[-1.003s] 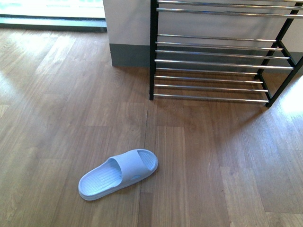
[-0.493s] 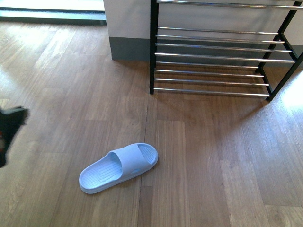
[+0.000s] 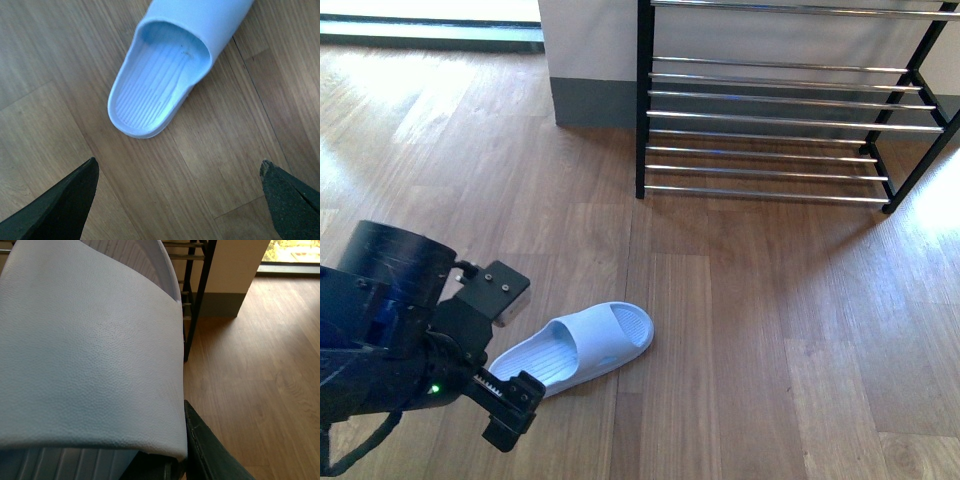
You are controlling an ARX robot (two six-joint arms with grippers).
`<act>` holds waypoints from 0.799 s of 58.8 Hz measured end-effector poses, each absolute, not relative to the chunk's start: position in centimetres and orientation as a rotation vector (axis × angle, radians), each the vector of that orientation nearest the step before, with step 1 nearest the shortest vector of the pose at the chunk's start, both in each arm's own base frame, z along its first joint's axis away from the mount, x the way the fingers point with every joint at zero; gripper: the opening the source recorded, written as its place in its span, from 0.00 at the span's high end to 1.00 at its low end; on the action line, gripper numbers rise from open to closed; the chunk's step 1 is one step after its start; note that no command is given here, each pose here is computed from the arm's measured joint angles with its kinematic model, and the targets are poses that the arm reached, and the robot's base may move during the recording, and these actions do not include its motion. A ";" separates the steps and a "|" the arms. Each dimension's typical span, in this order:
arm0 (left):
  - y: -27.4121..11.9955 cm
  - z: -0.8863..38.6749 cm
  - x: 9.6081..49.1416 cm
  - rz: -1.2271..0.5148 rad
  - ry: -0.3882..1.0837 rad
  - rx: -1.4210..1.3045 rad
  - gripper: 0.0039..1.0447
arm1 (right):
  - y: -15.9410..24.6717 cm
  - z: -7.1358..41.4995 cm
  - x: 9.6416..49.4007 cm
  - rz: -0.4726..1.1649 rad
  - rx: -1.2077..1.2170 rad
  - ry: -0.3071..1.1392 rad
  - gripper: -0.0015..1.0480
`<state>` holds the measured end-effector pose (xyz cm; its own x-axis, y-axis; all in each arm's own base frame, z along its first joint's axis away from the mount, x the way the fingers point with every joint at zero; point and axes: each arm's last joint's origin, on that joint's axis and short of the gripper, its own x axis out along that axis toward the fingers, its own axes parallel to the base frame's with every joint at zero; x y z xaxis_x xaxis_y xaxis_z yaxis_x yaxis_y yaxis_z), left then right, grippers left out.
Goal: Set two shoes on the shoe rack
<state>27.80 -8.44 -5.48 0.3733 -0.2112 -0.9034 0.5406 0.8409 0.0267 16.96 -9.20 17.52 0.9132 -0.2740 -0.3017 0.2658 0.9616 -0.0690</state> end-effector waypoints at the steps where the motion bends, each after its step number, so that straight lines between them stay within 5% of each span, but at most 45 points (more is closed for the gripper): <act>1: -8.5 -5.8 27.9 -0.495 1.096 0.356 0.09 | -9.2 17.5 17.0 -0.278 -0.027 0.315 0.98; 47: -12.7 -11.2 31.5 -0.554 1.149 0.499 0.09 | -9.2 17.5 17.0 -0.278 -0.027 0.315 0.98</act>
<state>31.47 -12.74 -11.25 0.3060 -0.1517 -0.9399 0.6409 0.7628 0.0856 16.96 -9.20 17.52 0.9132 -0.2740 -0.3017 0.2658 0.9616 -0.0690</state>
